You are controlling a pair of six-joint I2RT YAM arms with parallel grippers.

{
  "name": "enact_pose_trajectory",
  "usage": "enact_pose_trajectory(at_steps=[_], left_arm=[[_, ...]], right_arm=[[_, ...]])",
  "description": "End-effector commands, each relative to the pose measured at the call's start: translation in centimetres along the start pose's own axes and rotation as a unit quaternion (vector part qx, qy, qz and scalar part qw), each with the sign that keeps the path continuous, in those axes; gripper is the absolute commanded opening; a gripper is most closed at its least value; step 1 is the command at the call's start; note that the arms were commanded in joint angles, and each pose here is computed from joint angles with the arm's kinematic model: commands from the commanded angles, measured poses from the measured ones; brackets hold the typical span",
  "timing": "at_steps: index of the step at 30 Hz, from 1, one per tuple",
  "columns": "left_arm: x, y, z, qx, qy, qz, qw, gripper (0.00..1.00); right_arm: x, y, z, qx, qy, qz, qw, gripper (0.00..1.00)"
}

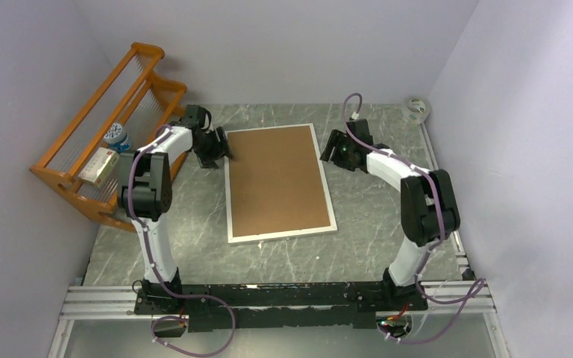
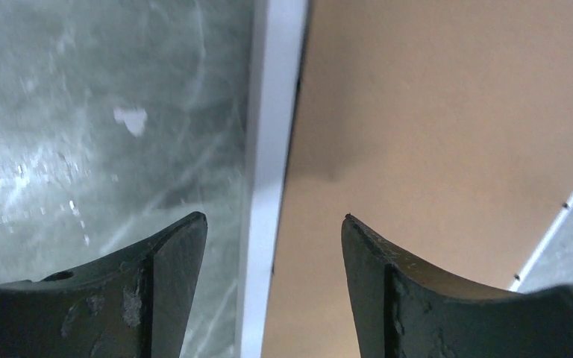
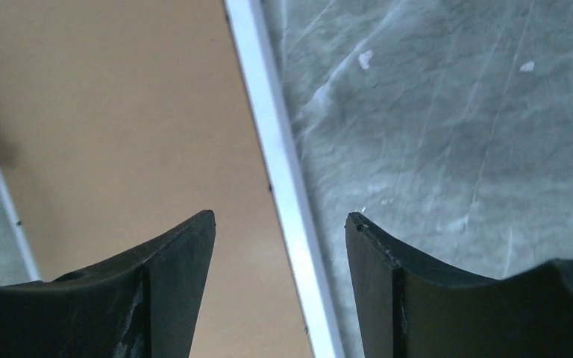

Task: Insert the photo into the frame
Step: Adjust the photo frame at the center of the board.

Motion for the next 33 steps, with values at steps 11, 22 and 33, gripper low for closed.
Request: enact_pose_trajectory(at_steps=[11, 22, 33], left_arm=[[5.0, -0.7, 3.0, 0.036, 0.021, -0.066, 0.997, 0.71], [6.8, -4.7, 1.6, 0.076, 0.075, -0.200, 0.974, 0.67], [9.0, -8.8, -2.9, 0.136, 0.102, -0.196, 0.966, 0.68]], right_arm=[[4.2, 0.8, -0.8, 0.020, 0.097, 0.116, 0.988, 0.71], [0.8, 1.1, -5.1, 0.063, 0.144, 0.198, 0.967, 0.70], [-5.8, -0.2, -14.3, 0.075, 0.184, 0.221, 0.955, 0.70]])
Point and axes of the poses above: each gripper's point midway between its finger pads, its own x axis out along the fingers, its own y axis along the line the jaws close on, z = x × y, the point moved 7 cm from there along -x, back along the fingers, and after that the axes turned 2 degrees about -x, right-handed, at the moved point
